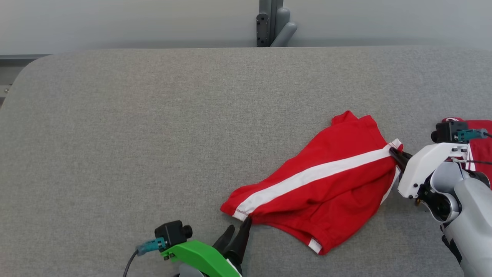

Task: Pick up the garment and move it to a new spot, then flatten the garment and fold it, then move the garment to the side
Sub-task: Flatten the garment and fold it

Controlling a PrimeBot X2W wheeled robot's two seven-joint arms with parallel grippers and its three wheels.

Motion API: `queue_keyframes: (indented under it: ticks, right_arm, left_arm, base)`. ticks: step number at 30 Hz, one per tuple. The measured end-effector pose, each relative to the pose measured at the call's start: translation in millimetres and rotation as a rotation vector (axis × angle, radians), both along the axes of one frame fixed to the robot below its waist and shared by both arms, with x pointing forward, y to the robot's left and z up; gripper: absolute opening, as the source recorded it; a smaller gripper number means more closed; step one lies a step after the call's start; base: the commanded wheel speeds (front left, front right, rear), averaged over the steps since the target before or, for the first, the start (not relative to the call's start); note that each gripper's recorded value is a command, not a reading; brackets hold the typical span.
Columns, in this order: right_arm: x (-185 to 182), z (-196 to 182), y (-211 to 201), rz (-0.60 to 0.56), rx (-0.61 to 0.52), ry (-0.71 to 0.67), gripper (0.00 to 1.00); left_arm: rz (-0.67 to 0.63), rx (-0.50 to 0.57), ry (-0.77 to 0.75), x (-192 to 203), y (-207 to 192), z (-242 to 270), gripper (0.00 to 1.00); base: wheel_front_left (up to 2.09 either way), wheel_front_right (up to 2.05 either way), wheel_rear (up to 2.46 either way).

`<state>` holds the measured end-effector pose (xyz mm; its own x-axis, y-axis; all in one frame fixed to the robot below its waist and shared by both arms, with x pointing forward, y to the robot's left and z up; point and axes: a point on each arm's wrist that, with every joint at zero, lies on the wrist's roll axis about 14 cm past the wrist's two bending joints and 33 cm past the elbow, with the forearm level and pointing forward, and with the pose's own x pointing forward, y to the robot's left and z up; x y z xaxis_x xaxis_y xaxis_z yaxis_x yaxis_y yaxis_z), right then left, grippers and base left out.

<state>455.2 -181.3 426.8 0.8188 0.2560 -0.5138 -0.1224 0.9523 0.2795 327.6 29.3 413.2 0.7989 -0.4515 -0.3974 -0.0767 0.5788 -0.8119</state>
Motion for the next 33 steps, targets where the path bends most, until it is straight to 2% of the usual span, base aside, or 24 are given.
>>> queue_keyframes:
  ticks: [5, 17, 27, 33]
  right_arm:
    - [1.2, 2.4, -0.7, -0.002, 0.002, -0.009, 0.00]
    - [0.3, 4.2, -3.5, -0.009, 0.005, -0.017, 0.00]
    - [-1.4, 4.3, -11.1, -0.022, -0.004, -0.019, 0.00]
    - [-3.0, 4.6, -12.0, -0.026, -0.003, -0.021, 0.00]
  left_arm:
    - [-0.020, -0.052, -0.019, 2.0, -12.7, 5.0, 1.00]
    - [0.012, -0.061, -0.069, 17.2, -12.7, 6.9, 1.00]
    - [0.053, -0.164, -0.074, 24.0, -12.2, 15.0, 1.00]
    - [0.040, -0.183, -0.077, 24.5, -17.8, 17.6, 1.00]
  base:
    - [0.00, 0.00, 0.00]
    - [0.00, 0.00, 0.00]
    - [0.00, 0.00, 0.00]
    - [0.00, 0.00, 0.00]
